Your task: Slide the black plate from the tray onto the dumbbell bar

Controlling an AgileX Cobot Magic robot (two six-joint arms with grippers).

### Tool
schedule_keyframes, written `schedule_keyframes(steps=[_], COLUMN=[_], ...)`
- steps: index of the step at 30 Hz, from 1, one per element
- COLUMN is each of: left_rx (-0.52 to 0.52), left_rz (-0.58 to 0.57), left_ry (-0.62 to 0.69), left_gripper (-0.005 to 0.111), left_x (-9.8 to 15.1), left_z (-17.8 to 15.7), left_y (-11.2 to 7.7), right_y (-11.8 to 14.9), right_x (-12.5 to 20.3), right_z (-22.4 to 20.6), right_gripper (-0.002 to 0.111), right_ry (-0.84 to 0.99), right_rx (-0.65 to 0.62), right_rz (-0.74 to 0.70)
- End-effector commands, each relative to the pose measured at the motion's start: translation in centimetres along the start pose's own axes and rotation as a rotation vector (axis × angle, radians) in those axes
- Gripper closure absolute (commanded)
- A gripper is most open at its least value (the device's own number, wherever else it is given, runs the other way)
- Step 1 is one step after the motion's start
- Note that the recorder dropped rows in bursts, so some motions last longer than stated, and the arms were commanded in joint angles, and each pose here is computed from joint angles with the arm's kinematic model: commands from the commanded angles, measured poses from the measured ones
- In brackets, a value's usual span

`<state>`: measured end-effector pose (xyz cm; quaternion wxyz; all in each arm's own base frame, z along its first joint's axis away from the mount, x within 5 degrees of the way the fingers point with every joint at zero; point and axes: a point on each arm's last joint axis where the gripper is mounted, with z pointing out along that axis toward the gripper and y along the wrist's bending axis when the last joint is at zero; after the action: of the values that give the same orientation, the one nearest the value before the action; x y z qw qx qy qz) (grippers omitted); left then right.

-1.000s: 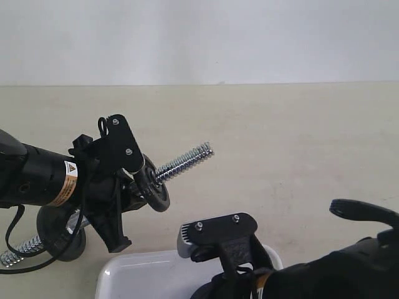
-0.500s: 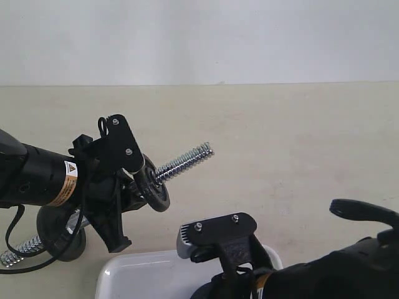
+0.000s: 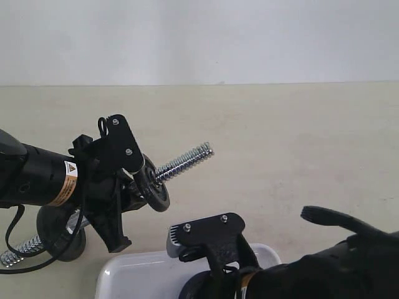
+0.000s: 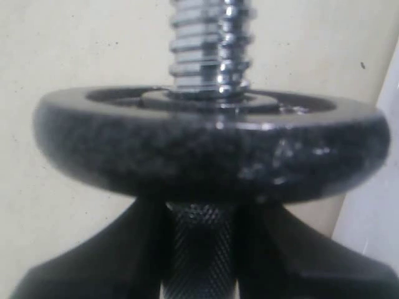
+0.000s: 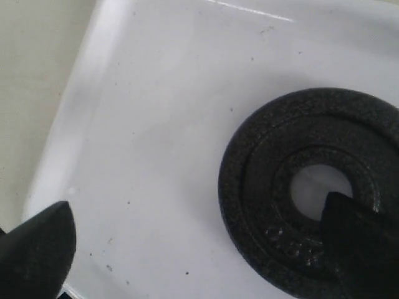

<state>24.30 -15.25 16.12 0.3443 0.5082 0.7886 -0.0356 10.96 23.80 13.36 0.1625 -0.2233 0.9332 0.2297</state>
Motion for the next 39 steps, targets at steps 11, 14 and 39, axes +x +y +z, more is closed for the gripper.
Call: schedule_keyframes(steps=[11, 14, 39], left_rx=[-0.066, -0.067, -0.086], left_rz=[-0.040, -0.040, -0.037], left_ry=[-0.057, -0.059, -0.089], left_gripper=[0.102, 0.102, 0.102], left_x=[-1.4, -1.4, -1.8], left_z=[-1.3, -1.4, -2.3], left_y=[1.1, 1.1, 1.3], right_y=[-0.7, -0.7, -4.0], right_x=[0.6, 0.7, -1.7], right_z=[0.7, 0.7, -2.2], right_gripper=[0.003, 0.003, 0.003], right_ry=[0.030, 0.032, 0.043], right_rx=[0.032, 0.032, 0.062], right_rz=[-0.066, -0.084, -0.085])
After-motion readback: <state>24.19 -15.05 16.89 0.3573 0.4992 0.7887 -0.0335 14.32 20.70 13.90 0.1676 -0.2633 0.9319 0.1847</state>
